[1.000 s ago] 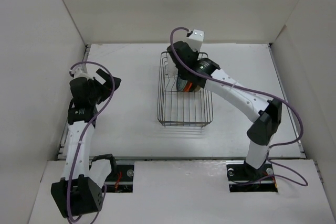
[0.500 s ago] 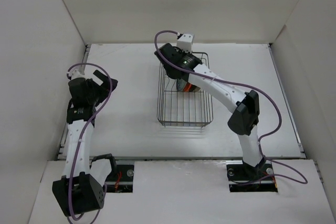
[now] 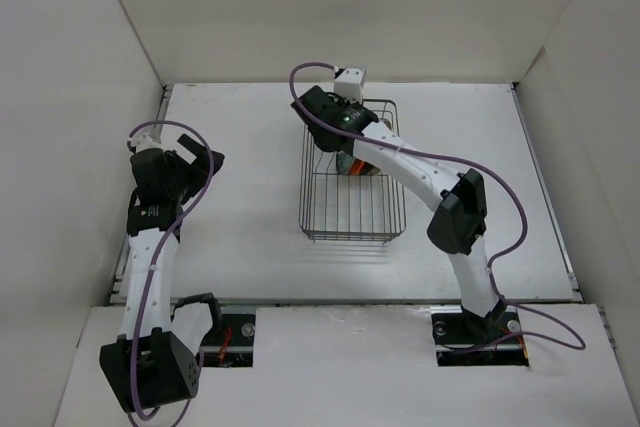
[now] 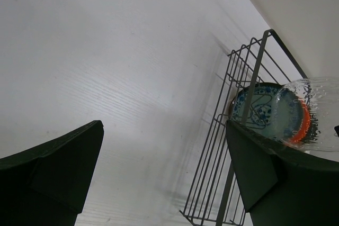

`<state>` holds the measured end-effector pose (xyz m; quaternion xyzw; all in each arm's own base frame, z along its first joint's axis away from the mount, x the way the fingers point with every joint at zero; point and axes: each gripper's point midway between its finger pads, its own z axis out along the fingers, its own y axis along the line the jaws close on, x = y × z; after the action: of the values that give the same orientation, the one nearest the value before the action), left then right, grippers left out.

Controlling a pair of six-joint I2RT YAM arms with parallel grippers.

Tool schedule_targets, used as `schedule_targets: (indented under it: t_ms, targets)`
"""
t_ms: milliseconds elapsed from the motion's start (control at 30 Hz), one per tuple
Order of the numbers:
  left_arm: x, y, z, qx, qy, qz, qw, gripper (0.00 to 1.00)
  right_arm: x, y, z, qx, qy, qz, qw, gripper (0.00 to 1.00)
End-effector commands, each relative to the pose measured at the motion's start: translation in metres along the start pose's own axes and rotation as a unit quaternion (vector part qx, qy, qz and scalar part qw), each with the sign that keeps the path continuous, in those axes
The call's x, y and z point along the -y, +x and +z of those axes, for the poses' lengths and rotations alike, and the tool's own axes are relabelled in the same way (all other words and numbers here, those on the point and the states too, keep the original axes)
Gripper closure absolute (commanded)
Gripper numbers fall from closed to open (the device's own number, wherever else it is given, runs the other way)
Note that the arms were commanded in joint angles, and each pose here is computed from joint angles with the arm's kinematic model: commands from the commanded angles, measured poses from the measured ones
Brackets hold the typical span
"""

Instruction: Load the plates into the dish rack

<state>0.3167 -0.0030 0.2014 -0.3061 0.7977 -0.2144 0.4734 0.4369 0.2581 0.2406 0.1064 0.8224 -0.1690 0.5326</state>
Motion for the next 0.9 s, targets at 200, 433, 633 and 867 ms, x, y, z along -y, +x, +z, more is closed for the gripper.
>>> schedule_targets:
  t_ms: [200, 433, 633, 867]
  targets:
    - [0.012, -0.016, -0.005, 0.022, 0.016, 0.005, 1.000, 0.00, -0.012, 0.006, 0.009, -0.006, -0.007, -0.005, 1.000, 1.00]
    - [0.009, -0.018, -0.005, 0.025, 0.013, 0.007, 1.000, 0.00, -0.023, 0.011, 0.012, -0.011, -0.024, -0.009, 1.000, 0.94]
    - [0.009, -0.018, -0.005, 0.025, 0.013, 0.007, 1.000, 0.00, -0.030, 0.011, 0.011, -0.014, -0.040, -0.007, 0.999, 0.67]
    - [0.008, -0.017, -0.005, 0.022, 0.010, 0.006, 1.000, 0.00, -0.025, 0.005, 0.013, -0.012, -0.038, -0.005, 0.999, 0.47]
